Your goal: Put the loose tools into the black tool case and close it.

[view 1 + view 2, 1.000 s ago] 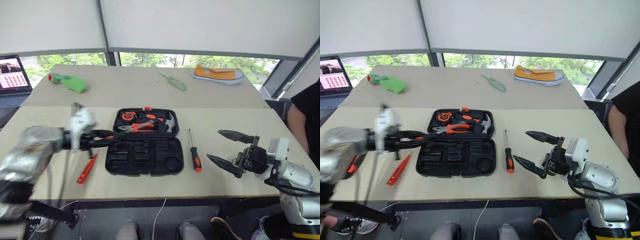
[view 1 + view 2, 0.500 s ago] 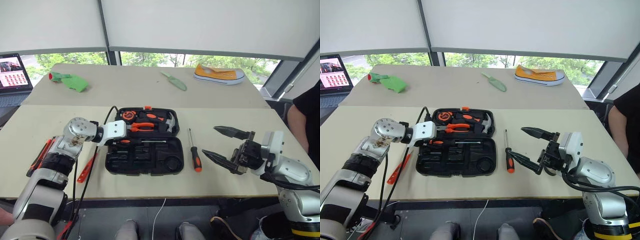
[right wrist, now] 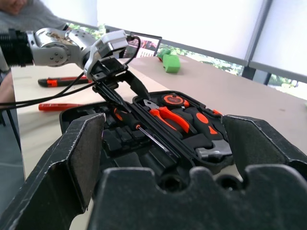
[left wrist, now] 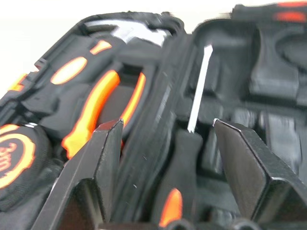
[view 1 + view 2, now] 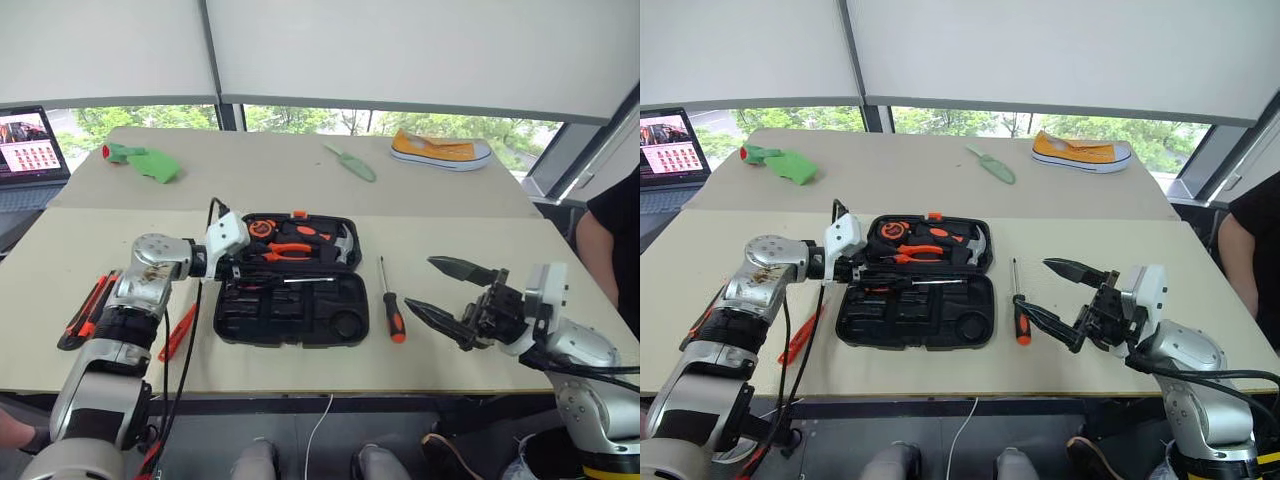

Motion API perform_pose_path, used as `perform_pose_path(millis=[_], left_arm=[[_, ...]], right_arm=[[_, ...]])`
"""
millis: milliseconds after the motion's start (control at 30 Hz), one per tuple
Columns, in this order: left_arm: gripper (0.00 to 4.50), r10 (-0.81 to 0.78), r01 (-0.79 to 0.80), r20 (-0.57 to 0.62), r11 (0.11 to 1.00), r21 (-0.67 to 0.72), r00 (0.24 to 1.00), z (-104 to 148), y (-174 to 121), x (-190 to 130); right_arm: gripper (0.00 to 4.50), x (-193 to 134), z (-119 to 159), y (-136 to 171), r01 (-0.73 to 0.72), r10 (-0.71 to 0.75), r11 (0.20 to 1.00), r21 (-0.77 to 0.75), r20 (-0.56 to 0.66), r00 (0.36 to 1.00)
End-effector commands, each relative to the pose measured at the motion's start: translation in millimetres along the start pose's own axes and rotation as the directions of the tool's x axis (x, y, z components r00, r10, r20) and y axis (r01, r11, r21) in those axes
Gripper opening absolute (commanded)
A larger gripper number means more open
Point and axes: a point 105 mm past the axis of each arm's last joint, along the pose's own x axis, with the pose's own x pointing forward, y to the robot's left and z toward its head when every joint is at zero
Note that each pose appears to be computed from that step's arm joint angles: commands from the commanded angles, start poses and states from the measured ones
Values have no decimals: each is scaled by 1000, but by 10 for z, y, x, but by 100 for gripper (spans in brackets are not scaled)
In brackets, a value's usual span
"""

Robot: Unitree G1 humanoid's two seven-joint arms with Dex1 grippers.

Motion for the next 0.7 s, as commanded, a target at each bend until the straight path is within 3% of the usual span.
perform_pose_path(millis=[33, 200, 400, 467, 533, 700], left_arm=[[179, 17, -16, 14, 1000, -25, 1000, -5, -63, 82], [2, 24, -27, -74, 999, -45, 997, -214, -169, 218], [2, -10, 5, -177, 1000, -27, 984, -397, -290, 330], [2, -6, -14, -194, 995, -99, 981, -450, -309, 378], [2, 30, -35, -55, 995, -89, 998, -248, -274, 412], [128, 102, -98, 273, 995, -29, 957, 184, -145, 57]], right_arm=[[450, -28, 94, -46, 15, -14, 1000, -16, 24, 1000], [450, -10, 69, -46, 16, -16, 1000, -12, 22, 1000], [450, -41, 21, -39, 37, -37, 999, -4, 8, 999], [450, -57, -35, -43, 60, -60, 998, 1, -13, 998], [450, -39, -84, -77, 117, -116, 993, 6, -41, 992], [450, -185, -253, -224, 319, -311, 948, 7, -207, 927]])
